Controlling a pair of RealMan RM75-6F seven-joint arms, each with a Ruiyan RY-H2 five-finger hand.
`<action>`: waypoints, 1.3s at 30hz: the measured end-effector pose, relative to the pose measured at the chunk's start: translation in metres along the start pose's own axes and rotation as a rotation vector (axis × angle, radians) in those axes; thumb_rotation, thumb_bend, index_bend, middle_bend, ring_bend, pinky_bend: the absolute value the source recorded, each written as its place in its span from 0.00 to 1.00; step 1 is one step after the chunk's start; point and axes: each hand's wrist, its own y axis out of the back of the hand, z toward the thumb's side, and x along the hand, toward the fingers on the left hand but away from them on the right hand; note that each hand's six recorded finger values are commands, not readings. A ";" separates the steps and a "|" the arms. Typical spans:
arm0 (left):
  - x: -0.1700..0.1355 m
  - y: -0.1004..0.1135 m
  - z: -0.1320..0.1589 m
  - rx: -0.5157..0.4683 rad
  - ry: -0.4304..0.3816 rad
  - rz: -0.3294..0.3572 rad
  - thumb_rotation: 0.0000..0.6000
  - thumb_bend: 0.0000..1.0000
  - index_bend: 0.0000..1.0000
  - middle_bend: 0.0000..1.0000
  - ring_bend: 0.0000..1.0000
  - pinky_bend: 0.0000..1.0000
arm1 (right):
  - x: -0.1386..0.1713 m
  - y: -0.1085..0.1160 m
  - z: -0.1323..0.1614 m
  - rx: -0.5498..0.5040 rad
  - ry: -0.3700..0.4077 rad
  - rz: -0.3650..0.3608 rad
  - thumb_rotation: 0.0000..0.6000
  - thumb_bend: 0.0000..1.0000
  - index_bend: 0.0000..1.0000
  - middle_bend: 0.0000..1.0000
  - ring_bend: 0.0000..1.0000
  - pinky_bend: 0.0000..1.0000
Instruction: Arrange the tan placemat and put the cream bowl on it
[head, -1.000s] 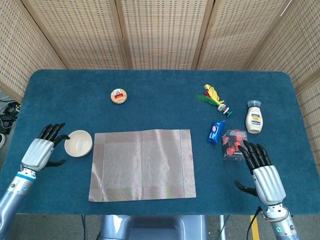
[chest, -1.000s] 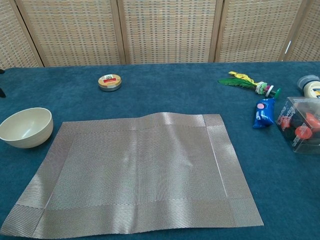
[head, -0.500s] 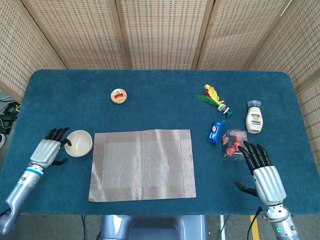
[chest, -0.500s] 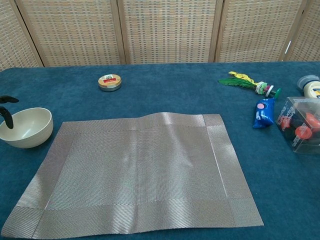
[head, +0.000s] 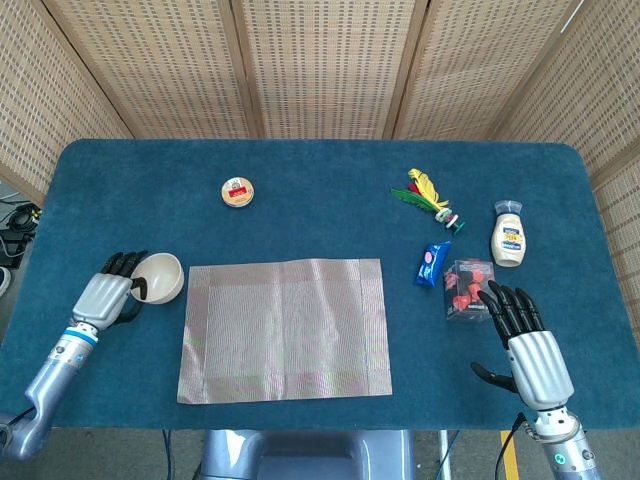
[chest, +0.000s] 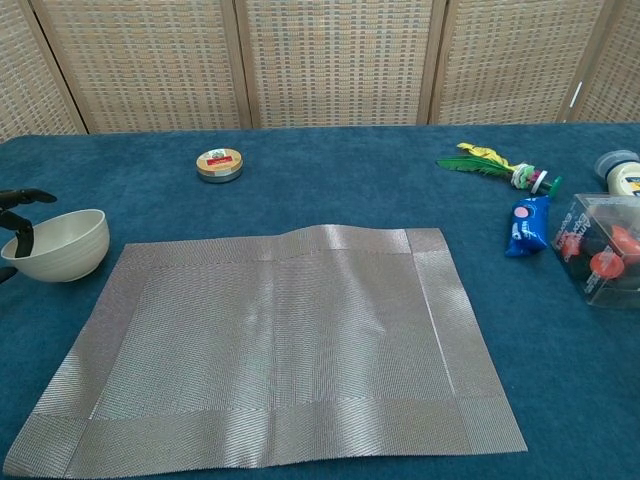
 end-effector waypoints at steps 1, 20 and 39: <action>0.000 0.002 0.002 -0.004 -0.007 0.009 1.00 0.52 0.63 0.00 0.00 0.00 | 0.000 0.000 0.000 0.000 0.000 -0.001 1.00 0.00 0.00 0.00 0.00 0.00; -0.011 0.071 0.163 0.017 -0.464 0.153 1.00 0.57 0.68 0.00 0.00 0.00 | 0.000 0.004 -0.003 -0.012 -0.006 -0.005 1.00 0.00 0.00 0.00 0.00 0.00; 0.020 0.005 0.258 0.128 -0.562 0.001 1.00 0.57 0.67 0.00 0.00 0.00 | -0.003 0.009 -0.010 -0.029 -0.026 -0.013 1.00 0.00 0.00 0.00 0.00 0.00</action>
